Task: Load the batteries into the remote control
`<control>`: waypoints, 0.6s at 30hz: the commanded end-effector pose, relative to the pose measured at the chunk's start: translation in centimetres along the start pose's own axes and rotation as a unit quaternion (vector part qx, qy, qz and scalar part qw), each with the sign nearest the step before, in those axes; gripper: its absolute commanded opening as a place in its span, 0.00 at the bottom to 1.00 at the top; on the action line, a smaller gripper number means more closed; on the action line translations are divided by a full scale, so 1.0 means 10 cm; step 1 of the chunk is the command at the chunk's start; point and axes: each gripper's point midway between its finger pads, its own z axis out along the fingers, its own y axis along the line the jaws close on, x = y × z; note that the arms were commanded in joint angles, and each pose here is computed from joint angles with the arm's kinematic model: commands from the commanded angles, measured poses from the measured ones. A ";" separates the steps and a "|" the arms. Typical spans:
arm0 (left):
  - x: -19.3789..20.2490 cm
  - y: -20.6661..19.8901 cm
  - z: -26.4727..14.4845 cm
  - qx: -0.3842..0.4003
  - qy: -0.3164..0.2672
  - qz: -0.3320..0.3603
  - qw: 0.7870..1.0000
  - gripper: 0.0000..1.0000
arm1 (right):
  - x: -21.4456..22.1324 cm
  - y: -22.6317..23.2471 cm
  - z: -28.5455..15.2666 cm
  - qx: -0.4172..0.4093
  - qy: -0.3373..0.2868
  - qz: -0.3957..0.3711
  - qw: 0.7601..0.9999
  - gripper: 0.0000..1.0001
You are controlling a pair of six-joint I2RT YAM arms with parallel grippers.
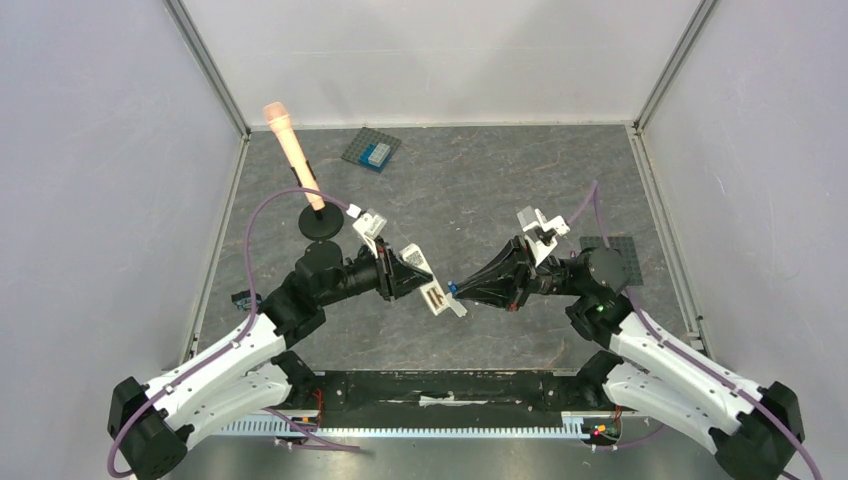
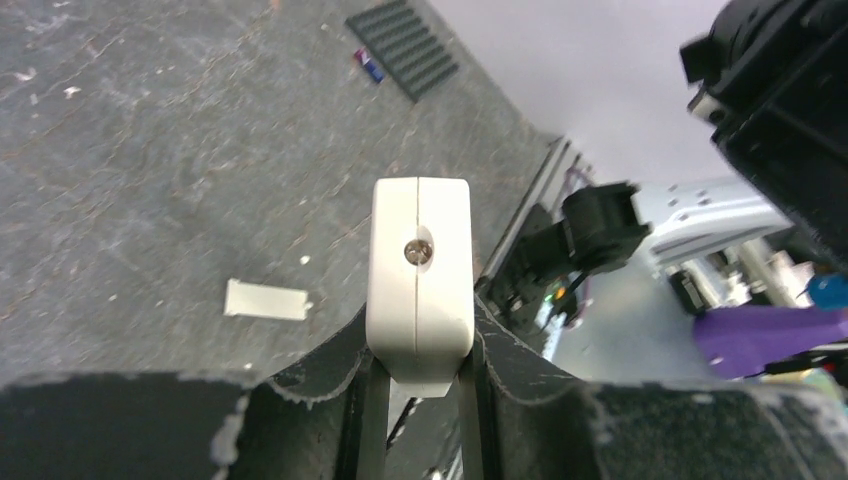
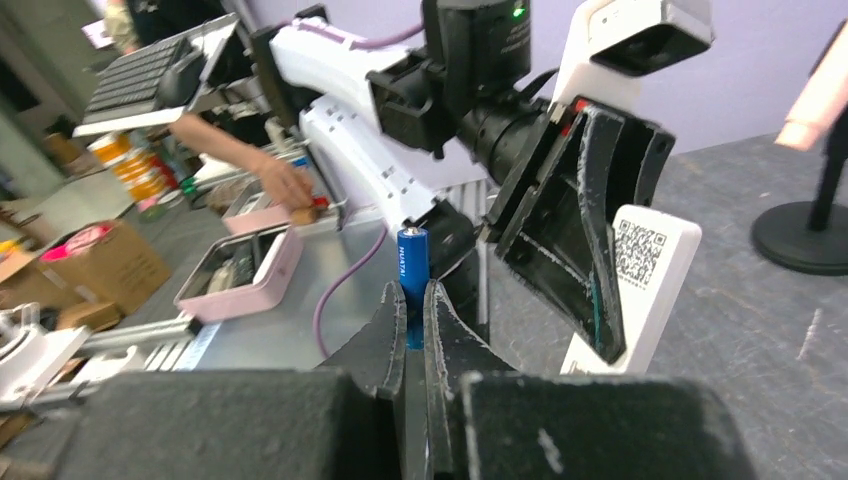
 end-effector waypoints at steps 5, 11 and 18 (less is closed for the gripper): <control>-0.65 -0.47 0.04 0.086 -0.110 -0.102 0.985 0.02 | -0.18 -0.37 0.08 0.182 -0.007 -0.080 0.980 0.00; -0.78 -0.55 0.08 0.119 -0.127 -0.181 0.968 0.02 | -0.20 -0.48 0.08 0.233 0.011 -0.130 0.964 0.00; -0.89 -0.56 0.01 0.139 -0.147 -0.217 0.955 0.02 | -0.21 -0.61 0.02 0.276 0.021 -0.156 0.948 0.00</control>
